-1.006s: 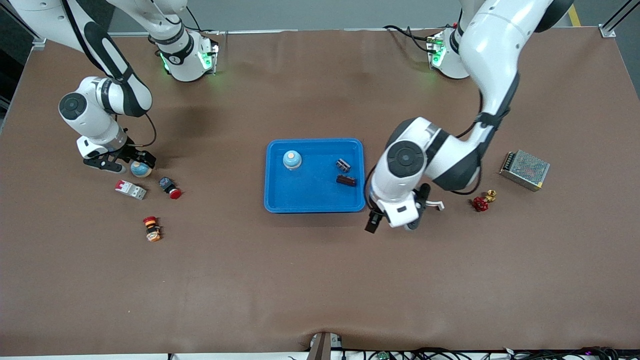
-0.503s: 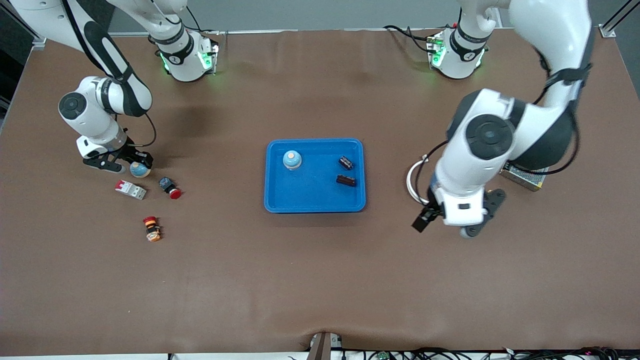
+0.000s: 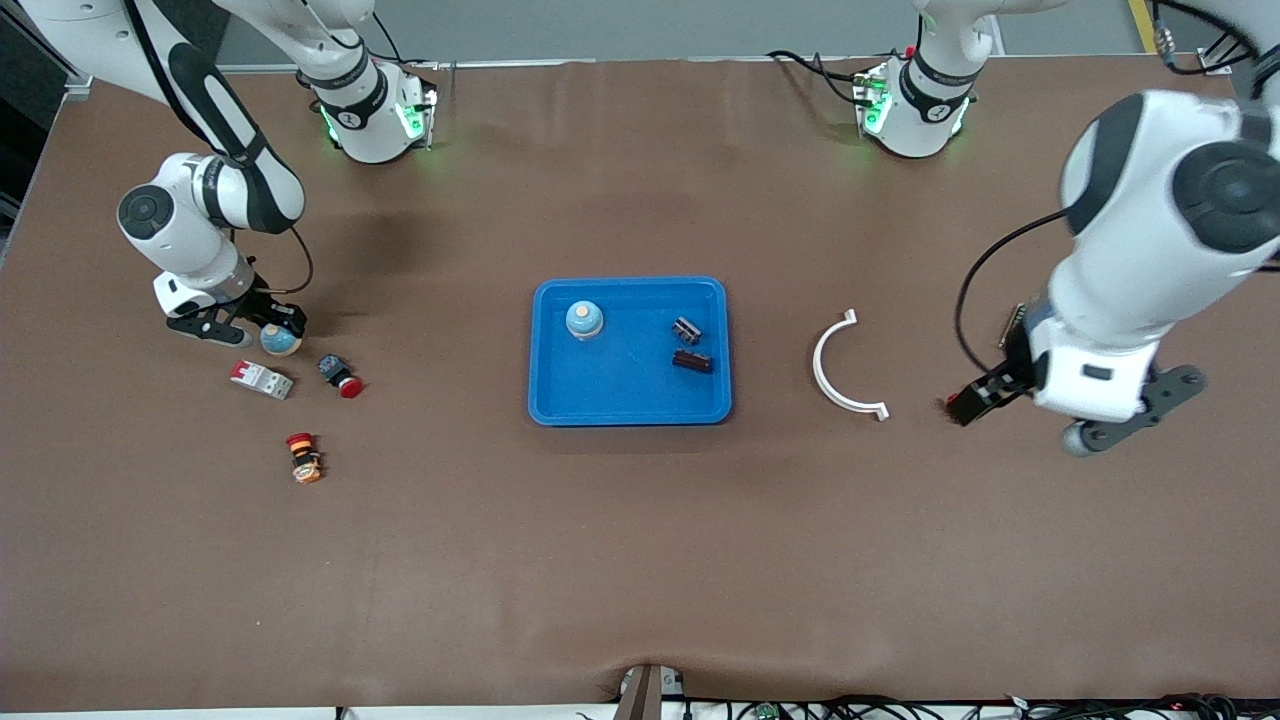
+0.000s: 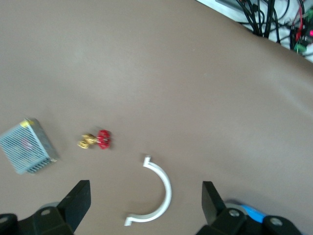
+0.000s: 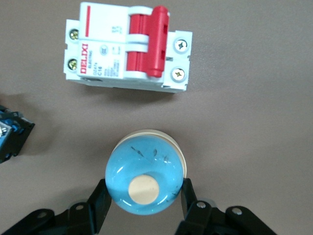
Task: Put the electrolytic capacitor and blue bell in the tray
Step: 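Carry the bell over the tray while the left gripper returns to rest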
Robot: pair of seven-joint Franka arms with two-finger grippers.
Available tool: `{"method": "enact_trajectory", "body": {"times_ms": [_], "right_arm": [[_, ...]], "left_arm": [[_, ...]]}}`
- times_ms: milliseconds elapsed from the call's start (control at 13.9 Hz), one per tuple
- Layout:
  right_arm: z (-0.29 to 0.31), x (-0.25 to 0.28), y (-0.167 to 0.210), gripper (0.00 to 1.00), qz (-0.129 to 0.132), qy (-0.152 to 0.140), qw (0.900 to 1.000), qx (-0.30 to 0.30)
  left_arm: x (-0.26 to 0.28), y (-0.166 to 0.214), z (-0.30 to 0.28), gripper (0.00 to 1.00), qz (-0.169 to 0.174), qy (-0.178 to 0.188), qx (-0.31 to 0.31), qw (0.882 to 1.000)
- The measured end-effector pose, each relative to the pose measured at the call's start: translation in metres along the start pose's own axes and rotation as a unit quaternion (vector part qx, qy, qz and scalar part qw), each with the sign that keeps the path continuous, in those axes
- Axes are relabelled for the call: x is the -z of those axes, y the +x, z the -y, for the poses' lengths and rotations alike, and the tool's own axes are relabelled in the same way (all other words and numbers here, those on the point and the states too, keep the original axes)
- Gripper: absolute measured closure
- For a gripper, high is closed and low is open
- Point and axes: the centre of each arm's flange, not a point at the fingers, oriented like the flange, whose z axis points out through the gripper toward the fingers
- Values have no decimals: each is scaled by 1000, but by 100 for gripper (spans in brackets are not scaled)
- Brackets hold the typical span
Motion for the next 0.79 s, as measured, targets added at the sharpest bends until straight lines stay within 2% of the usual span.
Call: {"method": "enact_trajectory", "body": {"times_ms": [215, 503, 790], "right_arm": [[9, 10, 1, 37, 23, -3, 1000, 11], [22, 46, 4, 37, 40, -6, 999, 17], [60, 77, 9, 37, 39, 25, 999, 5]], "left_arm": [[29, 2, 34, 0, 8, 2, -46, 999], [48, -10, 48, 0, 22, 18, -87, 996], [58, -20, 55, 0, 37, 30, -147, 988]]}}
